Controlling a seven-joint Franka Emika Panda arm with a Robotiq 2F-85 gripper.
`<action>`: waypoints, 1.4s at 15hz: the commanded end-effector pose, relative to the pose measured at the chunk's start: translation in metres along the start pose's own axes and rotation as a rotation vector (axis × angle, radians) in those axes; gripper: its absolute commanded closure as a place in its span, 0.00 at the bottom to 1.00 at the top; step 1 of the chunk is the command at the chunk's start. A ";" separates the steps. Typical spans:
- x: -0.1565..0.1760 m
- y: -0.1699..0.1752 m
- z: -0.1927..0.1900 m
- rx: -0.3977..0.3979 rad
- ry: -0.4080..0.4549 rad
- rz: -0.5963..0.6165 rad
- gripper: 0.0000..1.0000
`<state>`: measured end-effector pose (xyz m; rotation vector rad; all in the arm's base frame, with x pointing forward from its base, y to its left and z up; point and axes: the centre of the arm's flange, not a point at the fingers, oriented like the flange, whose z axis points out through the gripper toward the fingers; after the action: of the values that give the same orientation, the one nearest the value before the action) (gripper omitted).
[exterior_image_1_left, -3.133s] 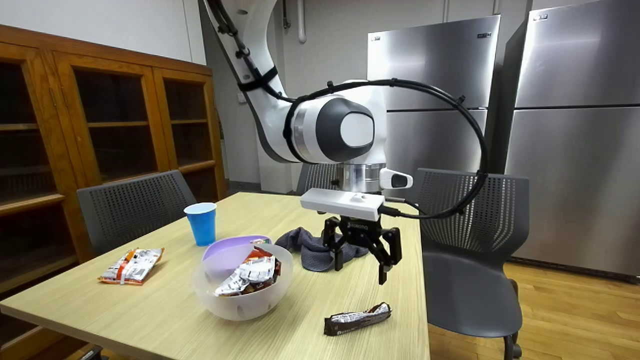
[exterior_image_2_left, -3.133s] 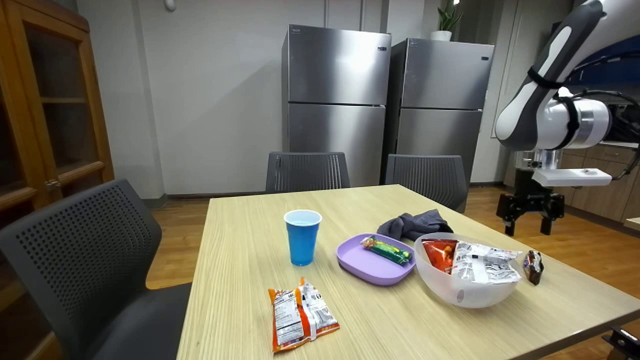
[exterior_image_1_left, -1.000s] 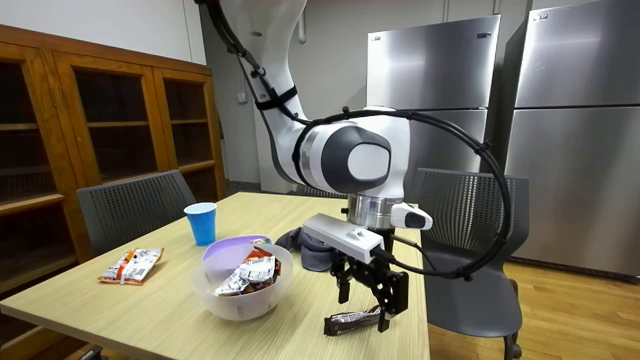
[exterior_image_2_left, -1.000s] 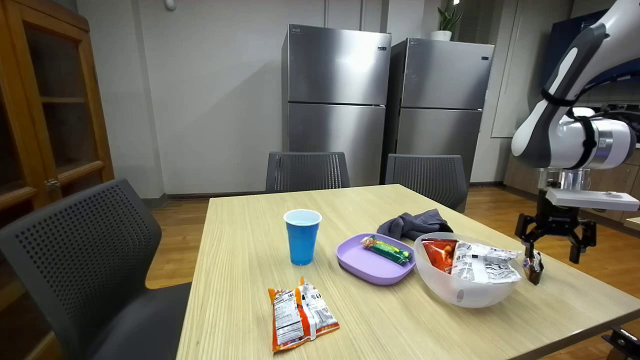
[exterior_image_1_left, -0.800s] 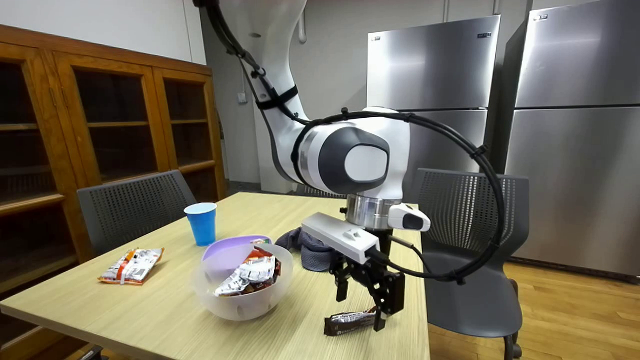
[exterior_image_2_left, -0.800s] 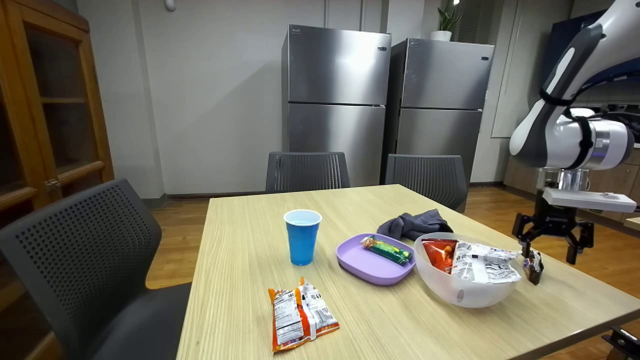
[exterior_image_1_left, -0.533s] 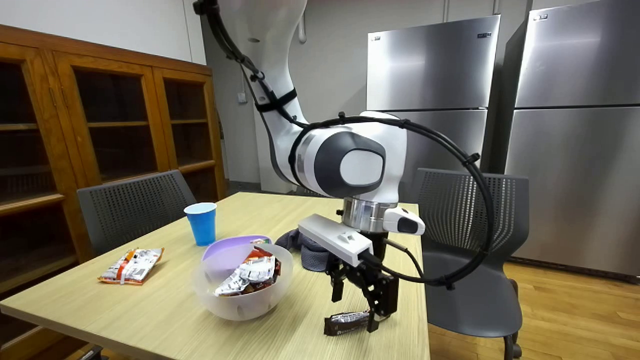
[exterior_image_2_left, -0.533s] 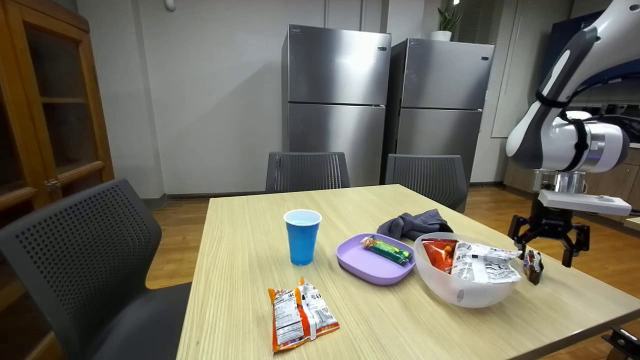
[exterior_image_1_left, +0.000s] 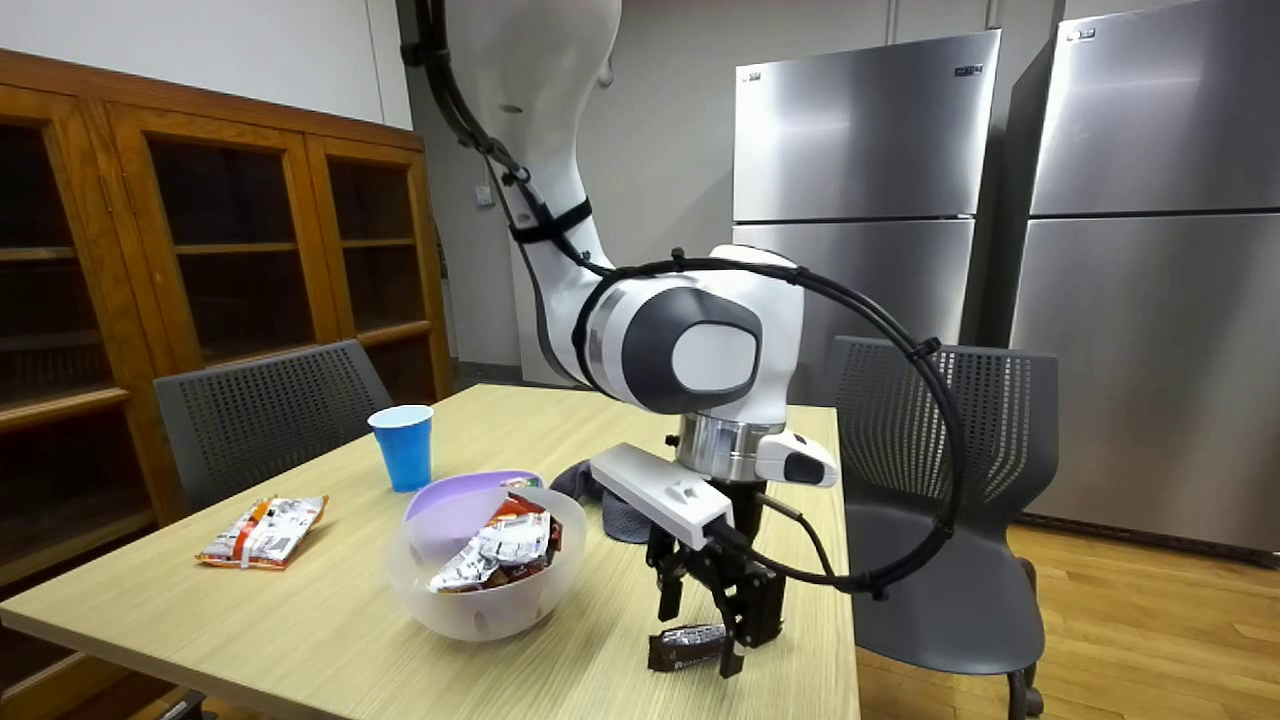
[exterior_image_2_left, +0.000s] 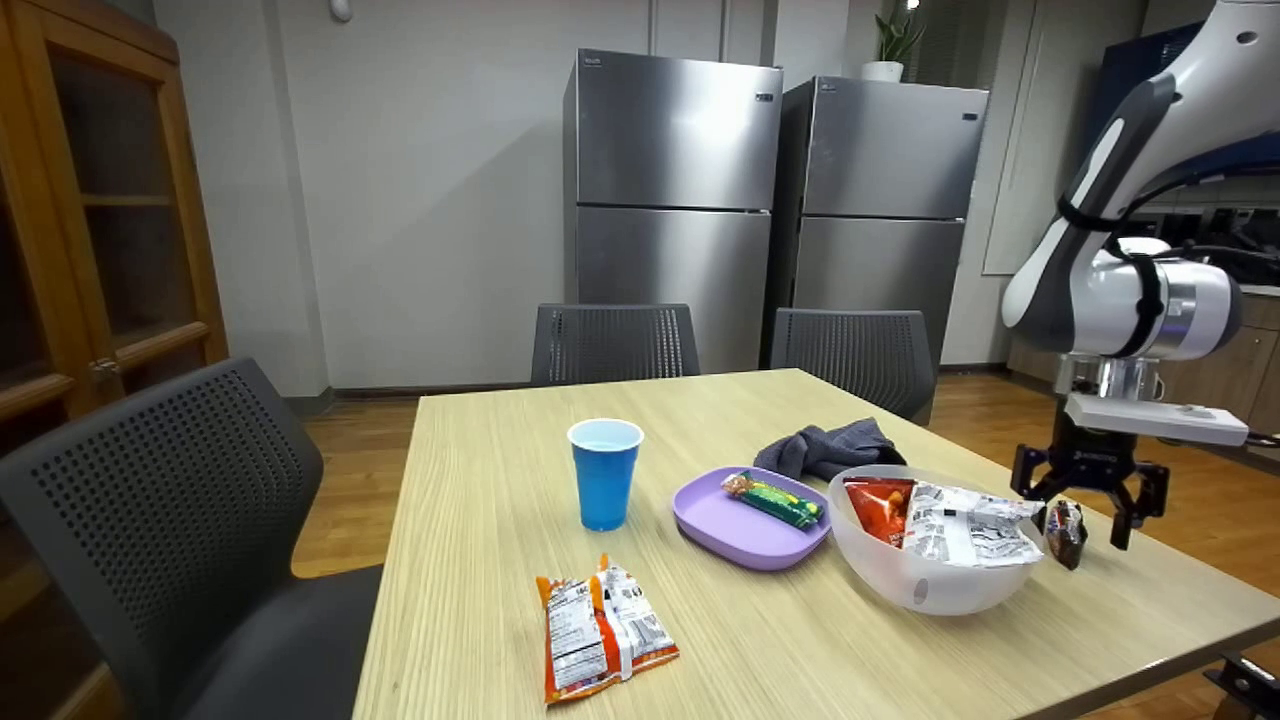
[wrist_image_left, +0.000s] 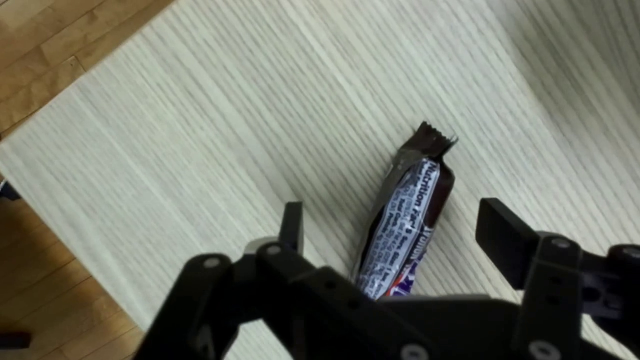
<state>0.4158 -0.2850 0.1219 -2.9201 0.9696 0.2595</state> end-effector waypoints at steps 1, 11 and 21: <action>0.006 -0.005 0.002 0.012 0.018 0.029 0.42; 0.001 -0.006 0.002 -0.014 0.036 -0.015 0.94; -0.021 -0.032 -0.052 -0.060 0.239 -0.294 0.95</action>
<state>0.4318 -0.2690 0.1478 -3.1245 0.6877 0.0081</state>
